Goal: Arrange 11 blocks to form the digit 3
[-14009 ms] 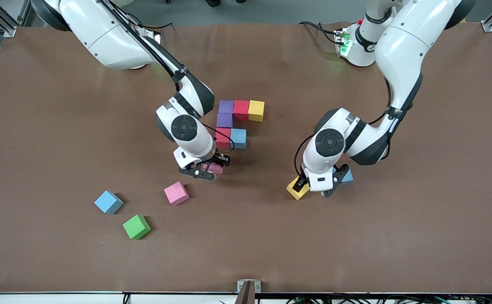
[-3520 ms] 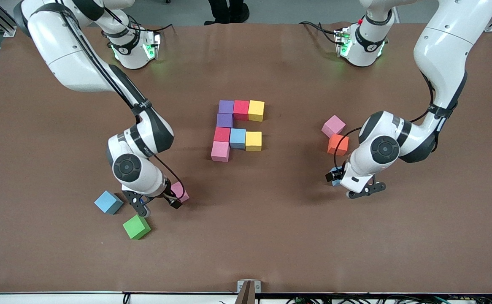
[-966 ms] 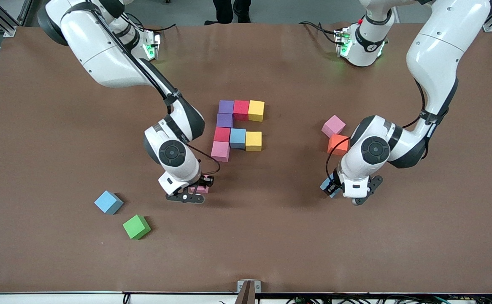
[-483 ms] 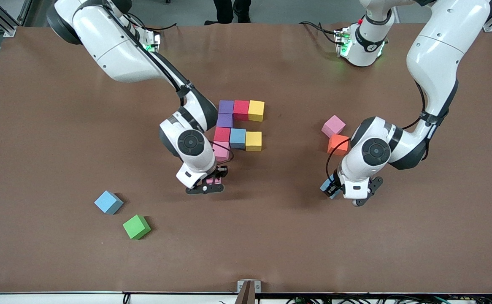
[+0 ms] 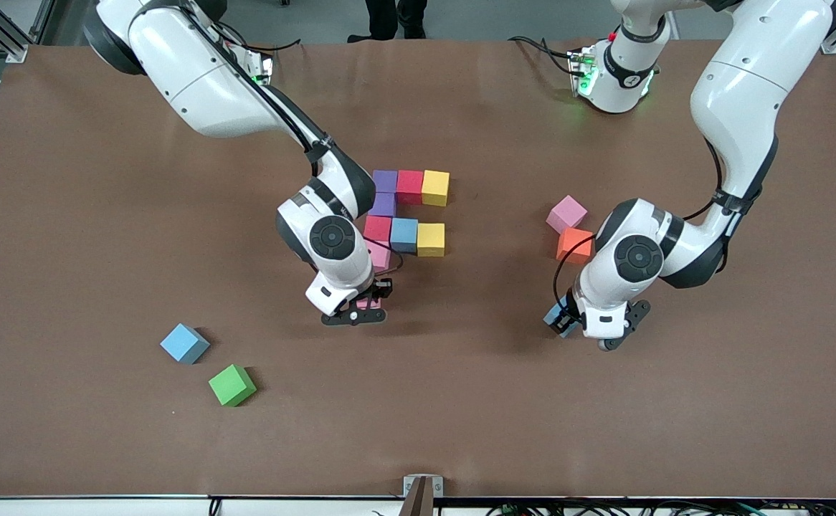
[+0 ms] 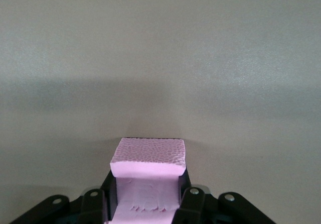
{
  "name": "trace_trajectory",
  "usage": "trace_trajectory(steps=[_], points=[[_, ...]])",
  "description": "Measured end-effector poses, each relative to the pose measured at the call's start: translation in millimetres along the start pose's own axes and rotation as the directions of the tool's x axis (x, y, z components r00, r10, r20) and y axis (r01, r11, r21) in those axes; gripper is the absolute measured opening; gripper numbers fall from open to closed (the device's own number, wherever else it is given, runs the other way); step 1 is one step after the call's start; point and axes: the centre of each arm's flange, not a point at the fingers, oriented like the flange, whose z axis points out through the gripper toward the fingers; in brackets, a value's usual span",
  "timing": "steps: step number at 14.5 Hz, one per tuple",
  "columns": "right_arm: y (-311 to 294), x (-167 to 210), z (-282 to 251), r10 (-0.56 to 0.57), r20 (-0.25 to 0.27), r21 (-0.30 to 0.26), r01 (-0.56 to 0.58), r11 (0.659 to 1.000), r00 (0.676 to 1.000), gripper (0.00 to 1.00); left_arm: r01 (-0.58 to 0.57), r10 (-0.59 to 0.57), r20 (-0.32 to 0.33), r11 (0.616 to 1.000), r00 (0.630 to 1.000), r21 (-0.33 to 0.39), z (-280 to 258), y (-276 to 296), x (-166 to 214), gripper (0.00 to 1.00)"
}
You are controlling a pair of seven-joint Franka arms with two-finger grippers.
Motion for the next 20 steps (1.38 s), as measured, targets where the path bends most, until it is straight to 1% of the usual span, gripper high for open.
trace_trajectory(steps=[10,20], points=[[-1.5,-1.5,0.4,0.067,0.004,-0.001,-0.067,0.998,0.998,0.49,0.001,-0.001,0.0,1.0,1.0,0.001,0.0,0.1,0.5,0.6],[-8.6,-6.3,0.6,0.082,0.008,-0.001,-0.082,0.997,0.997,0.49,0.001,-0.001,0.003,1.0,1.0,0.002,1.9,0.0,0.6,0.6]])
